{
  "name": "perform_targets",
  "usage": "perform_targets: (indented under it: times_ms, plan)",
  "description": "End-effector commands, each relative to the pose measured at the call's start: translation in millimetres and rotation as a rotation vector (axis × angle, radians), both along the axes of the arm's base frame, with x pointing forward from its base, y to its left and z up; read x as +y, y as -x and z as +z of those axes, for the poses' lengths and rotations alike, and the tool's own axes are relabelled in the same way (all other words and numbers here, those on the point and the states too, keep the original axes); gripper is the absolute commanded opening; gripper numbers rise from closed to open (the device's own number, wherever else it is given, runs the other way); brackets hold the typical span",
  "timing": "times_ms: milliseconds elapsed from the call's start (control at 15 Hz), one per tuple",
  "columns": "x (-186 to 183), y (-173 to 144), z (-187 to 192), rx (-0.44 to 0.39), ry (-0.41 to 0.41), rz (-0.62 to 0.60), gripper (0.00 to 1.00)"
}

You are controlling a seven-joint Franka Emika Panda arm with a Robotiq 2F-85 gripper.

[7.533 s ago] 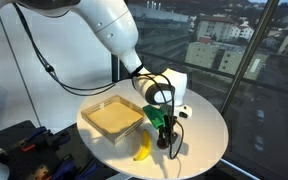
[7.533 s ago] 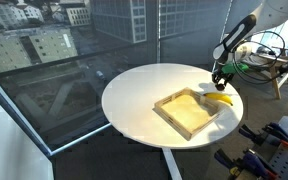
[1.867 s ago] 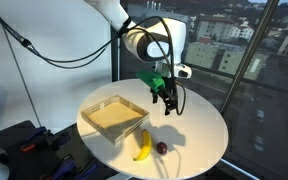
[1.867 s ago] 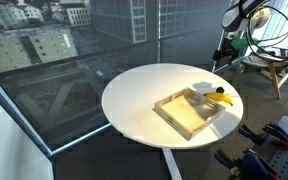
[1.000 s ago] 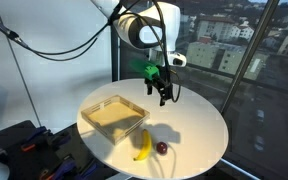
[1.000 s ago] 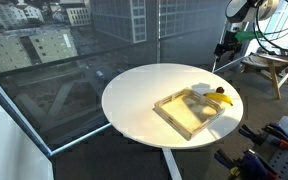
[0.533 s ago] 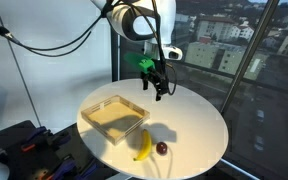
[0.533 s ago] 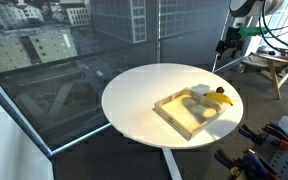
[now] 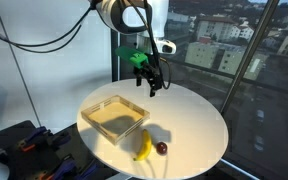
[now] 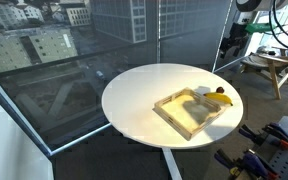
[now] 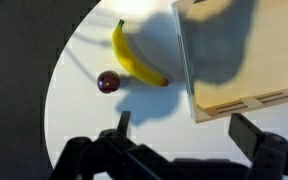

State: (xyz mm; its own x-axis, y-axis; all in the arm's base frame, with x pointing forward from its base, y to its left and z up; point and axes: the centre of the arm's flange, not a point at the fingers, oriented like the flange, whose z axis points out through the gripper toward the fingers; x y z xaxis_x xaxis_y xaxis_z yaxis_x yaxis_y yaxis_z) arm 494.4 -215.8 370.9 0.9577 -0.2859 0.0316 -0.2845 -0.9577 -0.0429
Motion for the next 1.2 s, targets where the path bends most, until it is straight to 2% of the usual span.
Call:
perform_targets:
  times_ms: [0,600,667,733,1133]
  plan:
    - [11.4,24.6,13.1,-0.008,-0.004,0.046,1.0]
    - [30.1,47.5,15.1,-0.009,-0.016,0.102,1.0]
    - [30.5,48.4,14.4,-0.006,-0.018,0.107,1.0]
    - [28.1,36.0,8.2,-0.007,-0.02,0.076,1.0]
    - [29.7,39.6,7.8,-0.006,-0.023,0.082,1.0]
